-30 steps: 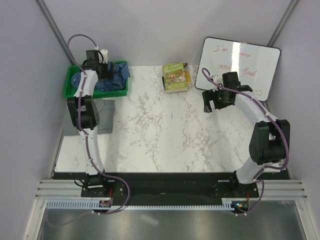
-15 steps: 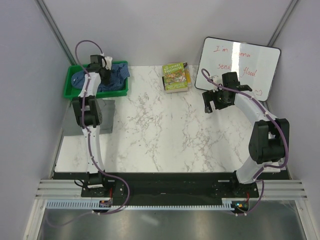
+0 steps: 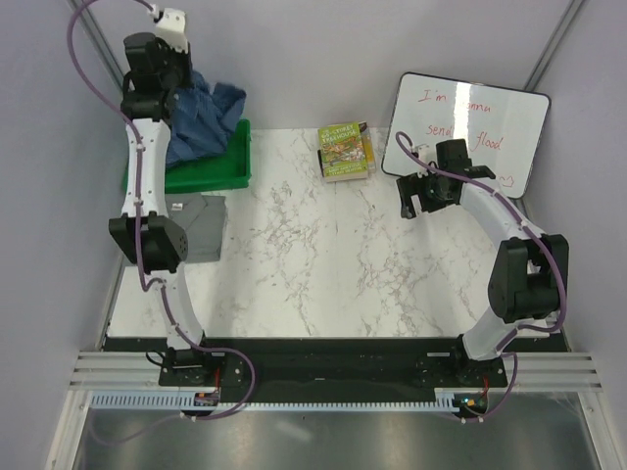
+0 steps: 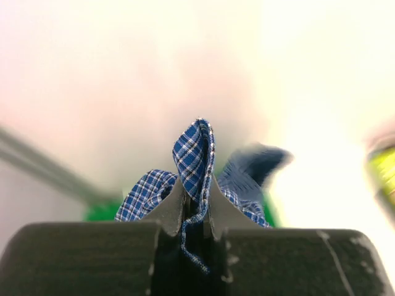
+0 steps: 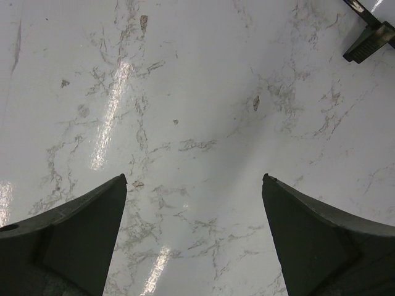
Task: Fold and stack the long sleeve shirts
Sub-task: Grab the shirt from the pile, then move the shirt to the center of the board
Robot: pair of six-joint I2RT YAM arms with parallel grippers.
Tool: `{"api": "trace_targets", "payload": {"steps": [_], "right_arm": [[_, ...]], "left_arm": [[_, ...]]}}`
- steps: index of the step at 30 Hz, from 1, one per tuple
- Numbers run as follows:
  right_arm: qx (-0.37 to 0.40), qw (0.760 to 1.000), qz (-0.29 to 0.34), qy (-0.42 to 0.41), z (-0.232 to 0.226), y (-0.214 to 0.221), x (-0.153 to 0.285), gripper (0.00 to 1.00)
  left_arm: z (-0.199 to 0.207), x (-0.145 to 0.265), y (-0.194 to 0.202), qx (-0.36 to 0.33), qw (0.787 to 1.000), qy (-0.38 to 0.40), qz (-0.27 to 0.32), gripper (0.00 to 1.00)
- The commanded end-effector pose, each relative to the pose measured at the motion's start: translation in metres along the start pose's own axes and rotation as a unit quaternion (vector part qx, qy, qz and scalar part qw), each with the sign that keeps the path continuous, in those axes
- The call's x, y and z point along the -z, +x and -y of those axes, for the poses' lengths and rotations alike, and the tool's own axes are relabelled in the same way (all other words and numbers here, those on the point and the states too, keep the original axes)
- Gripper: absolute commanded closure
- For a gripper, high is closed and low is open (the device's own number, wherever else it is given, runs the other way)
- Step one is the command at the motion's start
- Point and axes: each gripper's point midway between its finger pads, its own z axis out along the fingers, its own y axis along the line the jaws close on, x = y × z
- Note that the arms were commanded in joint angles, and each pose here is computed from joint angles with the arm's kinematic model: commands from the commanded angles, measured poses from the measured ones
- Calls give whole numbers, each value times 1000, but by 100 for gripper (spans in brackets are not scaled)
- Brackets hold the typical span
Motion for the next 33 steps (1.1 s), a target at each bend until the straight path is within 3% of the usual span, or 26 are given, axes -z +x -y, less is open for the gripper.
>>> {"api": "trace_targets", "payload": {"steps": [1,6,9,10,15,20,23,26,27,29,30,32,33], "right_arm": [[2,997,81,12,2,-48,25,2],[-8,995,100,21,4,-58,28,2],[-9,993,111,22,3,-63,34,2],[-7,993,114,19,2,-64,36,2],[1,991,132,17,-2,-65,46,2],[-4,990,136,21,-2,-64,49,2],[-9,990,141,26,-1,-65,53,2],[-19,988,147,40,8,-66,60,2],[-21,988,147,45,10,-64,63,2],[-17,987,153,57,16,-62,72,2],[-5,988,141,63,19,-53,73,2],[7,987,124,100,33,-40,78,2],[11,989,102,111,39,-26,75,2]], "left_arm": [[76,96,-184,-24,971,53,231,98],[121,182,-273,-3,929,81,360,98],[143,244,-319,23,893,110,437,98],[153,274,-338,32,871,126,473,98],[181,381,-384,73,789,198,578,98],[185,426,-401,86,748,201,627,98],[198,426,-397,87,751,222,616,98],[225,389,-372,87,788,254,554,98],[239,367,-351,80,811,264,516,98],[253,342,-322,68,838,270,470,98],[267,322,-287,54,860,279,423,98],[277,301,-243,34,886,277,370,98],[300,272,-186,10,907,292,303,98]]}}
